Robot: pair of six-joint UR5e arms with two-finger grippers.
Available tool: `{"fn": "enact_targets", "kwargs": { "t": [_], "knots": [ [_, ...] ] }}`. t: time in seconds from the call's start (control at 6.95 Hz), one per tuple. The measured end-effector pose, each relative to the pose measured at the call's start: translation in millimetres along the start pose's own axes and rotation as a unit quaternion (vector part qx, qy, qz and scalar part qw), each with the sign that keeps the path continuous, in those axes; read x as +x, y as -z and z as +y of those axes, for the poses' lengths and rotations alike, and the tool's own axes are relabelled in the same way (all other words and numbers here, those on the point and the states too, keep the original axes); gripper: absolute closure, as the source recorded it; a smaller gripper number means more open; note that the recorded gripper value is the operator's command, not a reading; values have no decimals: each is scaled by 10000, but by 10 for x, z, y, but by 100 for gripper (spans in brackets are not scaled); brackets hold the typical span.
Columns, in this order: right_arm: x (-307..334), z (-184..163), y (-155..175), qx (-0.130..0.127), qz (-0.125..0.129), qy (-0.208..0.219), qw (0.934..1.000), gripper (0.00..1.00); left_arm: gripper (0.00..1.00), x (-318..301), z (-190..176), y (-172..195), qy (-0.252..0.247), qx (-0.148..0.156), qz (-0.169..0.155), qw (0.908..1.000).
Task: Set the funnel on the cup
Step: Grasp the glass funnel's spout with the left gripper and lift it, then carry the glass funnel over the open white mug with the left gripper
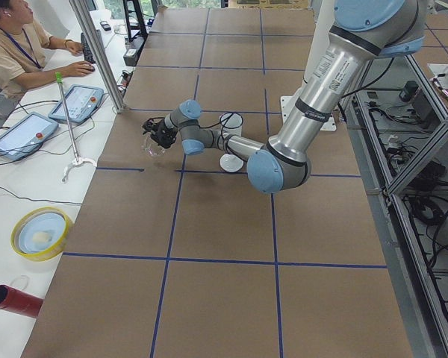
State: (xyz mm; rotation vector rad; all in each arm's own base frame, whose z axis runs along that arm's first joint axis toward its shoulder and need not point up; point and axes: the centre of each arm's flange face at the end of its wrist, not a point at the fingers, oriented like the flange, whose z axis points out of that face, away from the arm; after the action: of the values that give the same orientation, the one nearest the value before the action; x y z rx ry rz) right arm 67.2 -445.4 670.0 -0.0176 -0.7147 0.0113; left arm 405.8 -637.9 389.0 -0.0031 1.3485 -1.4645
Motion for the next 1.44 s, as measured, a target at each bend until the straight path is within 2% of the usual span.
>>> {"fn": "enact_targets", "kwargs": {
  "t": [0.43, 0.58, 0.72, 1.15, 1.44],
  "knots": [
    [0, 0, 0, 0, 0, 0, 10000, 0, 48, 18, 12, -93, -3, -93, 82, 9999],
    [0, 0, 0, 0, 0, 0, 10000, 0, 75, 27, 13, -119, -4, -122, 115, 9999],
    [0, 0, 0, 0, 0, 0, 10000, 0, 98, 36, 8, -140, -4, -136, 133, 9998],
    [0, 0, 0, 0, 0, 0, 10000, 0, 100, 108, 5, -135, -147, -150, 186, 9996],
    [0, 0, 0, 0, 0, 0, 10000, 0, 100, 466, 202, 98, -207, -215, 337, 9990]
  ]
}}
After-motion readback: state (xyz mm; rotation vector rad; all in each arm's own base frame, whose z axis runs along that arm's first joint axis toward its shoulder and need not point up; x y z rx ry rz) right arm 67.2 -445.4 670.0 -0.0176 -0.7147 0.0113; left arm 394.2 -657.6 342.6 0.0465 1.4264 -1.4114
